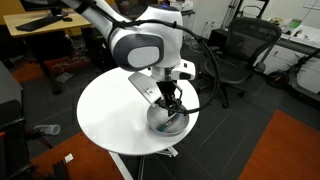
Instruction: Pick up the marker and put it in the bowl
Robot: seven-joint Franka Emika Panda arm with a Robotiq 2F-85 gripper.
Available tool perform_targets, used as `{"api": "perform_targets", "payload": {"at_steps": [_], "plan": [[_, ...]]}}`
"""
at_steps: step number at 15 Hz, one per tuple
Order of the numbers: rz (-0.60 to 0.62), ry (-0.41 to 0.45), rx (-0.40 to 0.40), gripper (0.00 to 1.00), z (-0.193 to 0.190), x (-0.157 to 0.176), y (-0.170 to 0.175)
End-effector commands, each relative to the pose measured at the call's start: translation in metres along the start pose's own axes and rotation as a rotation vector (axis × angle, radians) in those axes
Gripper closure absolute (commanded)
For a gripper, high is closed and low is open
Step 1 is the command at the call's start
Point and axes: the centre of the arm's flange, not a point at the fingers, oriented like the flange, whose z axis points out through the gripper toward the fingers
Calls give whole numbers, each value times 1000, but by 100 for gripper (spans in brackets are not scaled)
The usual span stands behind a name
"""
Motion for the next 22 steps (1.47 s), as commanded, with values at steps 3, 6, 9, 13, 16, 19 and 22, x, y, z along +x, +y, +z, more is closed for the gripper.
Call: {"api": "perform_targets", "payload": {"at_steps": [3,6,9,13,16,19,22], "plan": [[26,71,-19,0,-35,-16,-8],[25,110,-31,0,-62,-26,-12],[17,136,-41,0,-94,-37,-17],[22,144,-52,0,-136,-58,-23],[13,165,-59,0,-163,-73,-29],[-2,183,-50,0,-153,-54,-22],[-2,175,-50,0,-148,-54,-22]]}}
